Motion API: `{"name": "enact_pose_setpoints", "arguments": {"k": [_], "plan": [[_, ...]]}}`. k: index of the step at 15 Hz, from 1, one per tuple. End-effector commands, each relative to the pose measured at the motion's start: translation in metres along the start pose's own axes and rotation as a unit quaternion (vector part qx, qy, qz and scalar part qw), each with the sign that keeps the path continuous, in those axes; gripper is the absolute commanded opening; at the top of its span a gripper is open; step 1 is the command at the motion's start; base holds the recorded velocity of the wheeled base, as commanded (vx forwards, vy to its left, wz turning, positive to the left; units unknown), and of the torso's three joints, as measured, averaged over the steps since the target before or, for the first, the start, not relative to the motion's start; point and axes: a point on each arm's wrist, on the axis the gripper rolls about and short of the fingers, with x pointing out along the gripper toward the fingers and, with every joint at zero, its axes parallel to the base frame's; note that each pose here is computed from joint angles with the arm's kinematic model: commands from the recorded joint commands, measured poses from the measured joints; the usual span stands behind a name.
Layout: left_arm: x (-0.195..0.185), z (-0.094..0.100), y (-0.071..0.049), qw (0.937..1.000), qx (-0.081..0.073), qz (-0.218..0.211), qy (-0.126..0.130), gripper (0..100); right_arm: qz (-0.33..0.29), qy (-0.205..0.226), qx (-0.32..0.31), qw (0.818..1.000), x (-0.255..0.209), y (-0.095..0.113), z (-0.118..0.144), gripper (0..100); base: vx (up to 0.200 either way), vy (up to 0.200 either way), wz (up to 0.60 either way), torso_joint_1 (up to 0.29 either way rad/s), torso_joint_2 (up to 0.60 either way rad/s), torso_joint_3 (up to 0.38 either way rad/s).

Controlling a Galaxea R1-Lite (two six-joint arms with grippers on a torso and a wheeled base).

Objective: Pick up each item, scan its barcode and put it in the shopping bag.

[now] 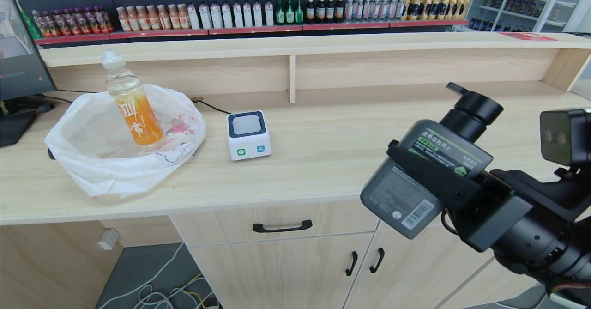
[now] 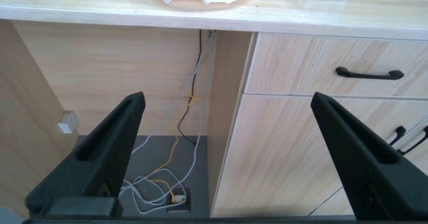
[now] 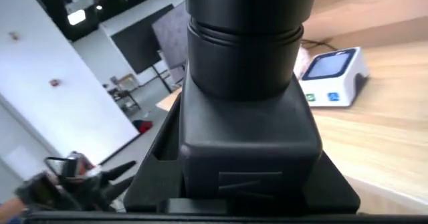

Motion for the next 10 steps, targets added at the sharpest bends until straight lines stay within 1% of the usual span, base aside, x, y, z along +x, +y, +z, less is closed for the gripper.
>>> {"name": "enact_pose_setpoints", "arguments": {"k": [1, 5, 6, 8, 9, 10], "plan": [[0.0, 0.0, 0.0, 1.0, -0.001, 0.0, 0.0, 100, -0.033, 0.01, -0.06, 0.998, 0.0027, -0.0121, -0.0072, 0, 0.0, 0.0, 0.0, 0.0, 0.0, 0.0], [0.0, 0.0, 0.0, 1.0, 0.0, 0.0, 0.0, 100, -0.092, -0.001, -0.146, 0.985, 0.0022, -0.0146, -0.0084, 0, 0.0, 0.0, 0.0, 0.0, 0.0, 0.0], [0.0, 0.0, 0.0, 1.0, 0.0, 0.0, 0.0, 100, -0.107, 0.002, -0.158, 0.982, -0.0008, -0.0154, -0.0096, 0, 0.0, 0.0, 0.0, 0.0, 0.0, 0.0], [0.0, 0.0, 0.0, 1.0, -0.001, 0.0, 0.0, 100, -0.134, -0.002, -0.201, 0.97, -0.0025, -0.0163, -0.0074, 0, 0.0, 0.0, 0.0, 0.0, 0.0, 0.0], [0.0, 0.0, 0.0, 1.0, -0.001, 0.0, 0.0, 100, -0.146, -0.001, -0.231, 0.962, -0.0037, -0.0155, -0.0072, 0, 0.0, 0.0, 0.0, 0.0, 0.0, 0.0], [0.0, 0.0, 0.0, 1.0, 0.0, 0.0, 0.0, 100, -0.156, 0.001, -0.246, 0.957, -0.0059, -0.0148, -0.0074, 0, 0.0, 0.0, 0.0, 0.0, 0.0, 0.0]]}}
